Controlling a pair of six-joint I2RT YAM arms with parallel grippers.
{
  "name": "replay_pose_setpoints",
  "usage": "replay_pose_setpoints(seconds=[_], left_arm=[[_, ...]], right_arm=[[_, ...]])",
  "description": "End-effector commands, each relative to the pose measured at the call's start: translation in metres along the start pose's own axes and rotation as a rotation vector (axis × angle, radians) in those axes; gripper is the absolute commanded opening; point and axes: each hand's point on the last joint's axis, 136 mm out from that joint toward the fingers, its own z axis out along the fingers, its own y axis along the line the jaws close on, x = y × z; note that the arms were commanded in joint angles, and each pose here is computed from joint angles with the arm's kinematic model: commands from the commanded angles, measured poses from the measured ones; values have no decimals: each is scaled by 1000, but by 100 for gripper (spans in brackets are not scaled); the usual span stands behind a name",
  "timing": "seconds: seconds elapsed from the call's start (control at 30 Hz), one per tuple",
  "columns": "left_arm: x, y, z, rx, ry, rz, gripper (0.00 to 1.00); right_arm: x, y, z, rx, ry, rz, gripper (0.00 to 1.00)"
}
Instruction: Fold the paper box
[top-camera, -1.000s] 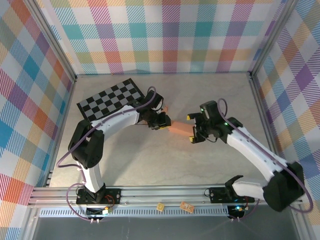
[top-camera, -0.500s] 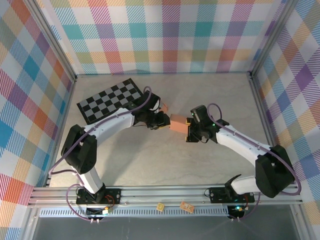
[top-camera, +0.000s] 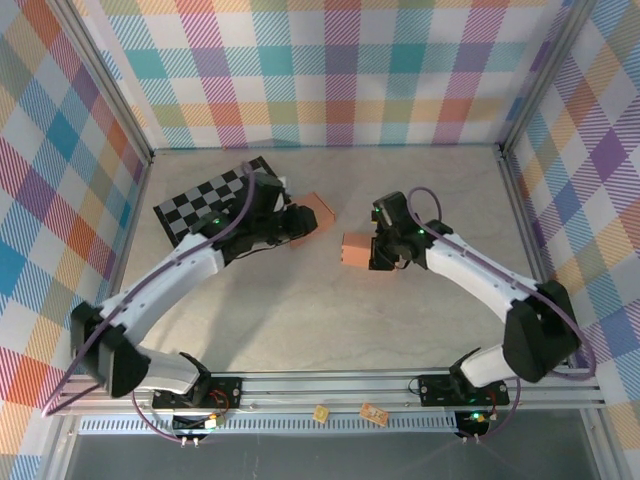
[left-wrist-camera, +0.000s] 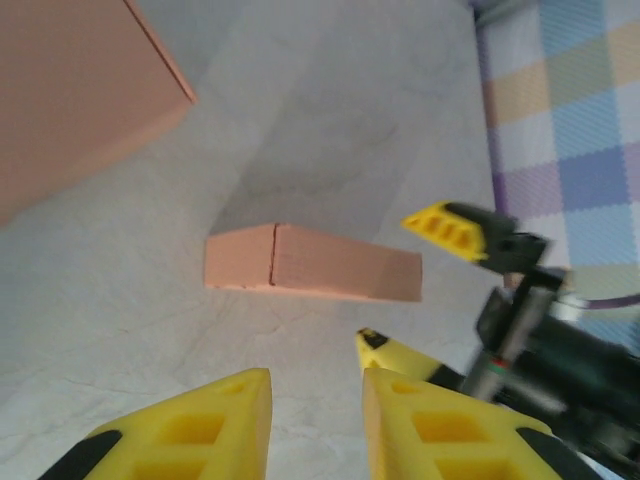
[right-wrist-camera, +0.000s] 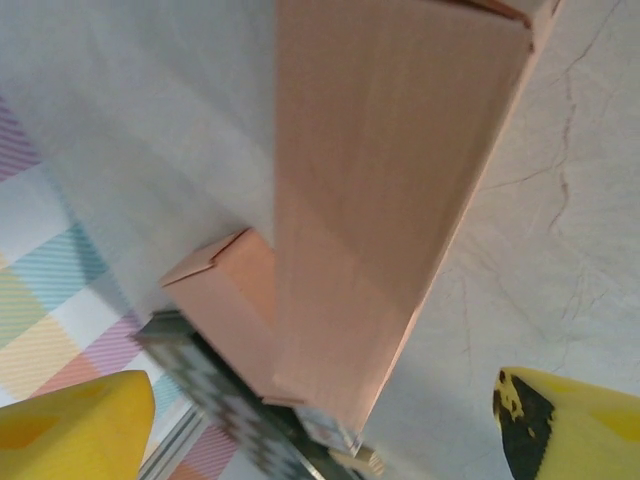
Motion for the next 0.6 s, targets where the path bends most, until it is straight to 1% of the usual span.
replay_pose_setpoints(seconds=[0.0, 0.03, 0.1, 0.17, 0.2, 0.23, 0.3, 0.33, 0.4, 0.5, 0.57], left_arm=[[-12, 12, -16, -52, -76, 18, 30], [-12, 13, -20, -53, -80, 21, 30], [-13, 15, -26, -58, -85, 23, 30], [-13, 16, -30, -57, -89, 17, 30], [-13, 17, -32, -58, -90, 16, 30], [-13, 19, -33, -58, -91, 13, 30], [-13, 22, -36, -61, -96, 11, 30], [-13, 23, -37, -60, -99, 9, 30], [-13, 27, -37, -59, -97, 1, 29], [-13, 30, -35, -55, -94, -7, 29], [-13, 33, -31, -53, -93, -16, 29]], right_arm=[[-6, -22, 12, 133, -30, 146, 92], [-7, -24, 14, 147, -41, 148, 93], [-15, -21, 22, 129, -64, 146, 92], [-18, -10, 36, 84, -34, 122, 88], [-19, -8, 42, 78, -9, 95, 85], [-18, -6, 45, 71, 9, 69, 80], [-14, 0, 46, 21, 40, -37, 67], [-12, 0, 43, 3, 50, -92, 63], [-8, 0, 37, -70, 66, -195, 58], [-10, -12, 33, -176, 98, -271, 53], [-9, -19, 35, -252, 139, -302, 52]])
